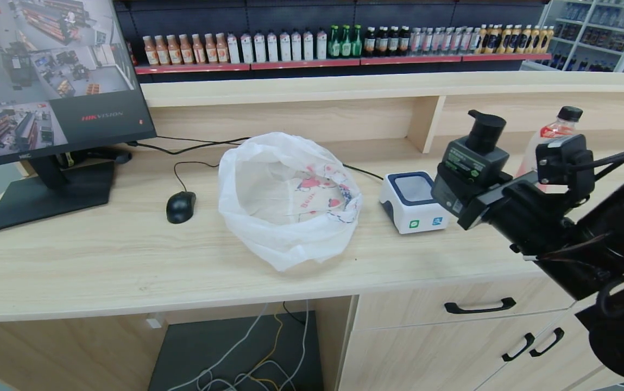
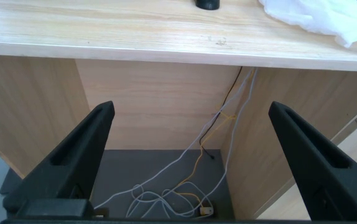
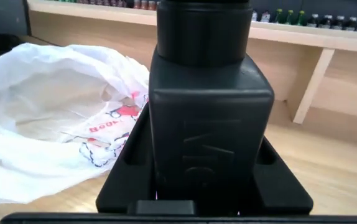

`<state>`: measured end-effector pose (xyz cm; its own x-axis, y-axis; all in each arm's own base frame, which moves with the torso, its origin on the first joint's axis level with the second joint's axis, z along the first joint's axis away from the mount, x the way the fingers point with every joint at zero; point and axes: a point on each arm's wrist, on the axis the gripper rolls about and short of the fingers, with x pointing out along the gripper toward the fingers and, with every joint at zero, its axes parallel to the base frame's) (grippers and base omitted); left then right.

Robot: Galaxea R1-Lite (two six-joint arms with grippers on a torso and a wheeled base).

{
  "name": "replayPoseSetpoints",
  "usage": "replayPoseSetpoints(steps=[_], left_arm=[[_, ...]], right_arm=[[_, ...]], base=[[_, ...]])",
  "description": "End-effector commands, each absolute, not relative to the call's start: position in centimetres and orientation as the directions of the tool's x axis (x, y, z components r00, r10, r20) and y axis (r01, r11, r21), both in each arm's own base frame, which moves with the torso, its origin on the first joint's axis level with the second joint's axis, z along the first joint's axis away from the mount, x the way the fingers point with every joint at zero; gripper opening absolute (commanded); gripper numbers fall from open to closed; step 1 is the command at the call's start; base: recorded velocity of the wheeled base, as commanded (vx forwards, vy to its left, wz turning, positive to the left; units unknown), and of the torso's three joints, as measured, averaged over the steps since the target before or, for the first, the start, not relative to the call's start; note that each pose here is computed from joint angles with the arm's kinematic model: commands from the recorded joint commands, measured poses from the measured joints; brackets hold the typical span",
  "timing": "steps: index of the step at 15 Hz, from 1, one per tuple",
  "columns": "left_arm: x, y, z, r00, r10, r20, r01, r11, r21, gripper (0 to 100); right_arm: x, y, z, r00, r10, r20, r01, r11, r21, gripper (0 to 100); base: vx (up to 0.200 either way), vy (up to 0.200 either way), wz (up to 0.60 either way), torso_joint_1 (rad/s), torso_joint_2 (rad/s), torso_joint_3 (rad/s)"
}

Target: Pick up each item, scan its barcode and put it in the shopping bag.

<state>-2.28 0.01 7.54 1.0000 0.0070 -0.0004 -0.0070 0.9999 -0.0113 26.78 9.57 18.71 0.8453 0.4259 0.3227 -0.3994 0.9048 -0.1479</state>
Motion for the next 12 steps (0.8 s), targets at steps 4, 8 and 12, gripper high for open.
replayPoseSetpoints(steps=[4, 8, 12], left_arm=[[-2.3, 0.0, 7.5, 1.000, 0.008, 0.000, -0.008, 1.000, -0.011, 100], [-2.3, 0.0, 7.5, 1.000, 0.008, 0.000, -0.008, 1.000, -0.011, 100], [-2.3, 0.0, 7.5, 1.000, 0.008, 0.000, -0.008, 1.000, -0.011, 100]], right_arm=[[23.9, 9.0, 20.1, 0.854, 0.373, 0.364, -0.381, 0.923, -0.051, 0], [24.3, 9.1, 20.6, 0.850, 0.359, 0.385, -0.381, 0.924, -0.020, 0], [24.7, 9.0, 20.7, 0.874, 0.289, 0.391, -0.326, 0.945, 0.030, 0]], base=[[0.000, 0.000, 0.00, 0.000, 0.00, 0.000], [0.000, 0.000, 0.00, 0.000, 0.00, 0.000], [0.000, 0.000, 0.00, 0.000, 0.00, 0.000]])
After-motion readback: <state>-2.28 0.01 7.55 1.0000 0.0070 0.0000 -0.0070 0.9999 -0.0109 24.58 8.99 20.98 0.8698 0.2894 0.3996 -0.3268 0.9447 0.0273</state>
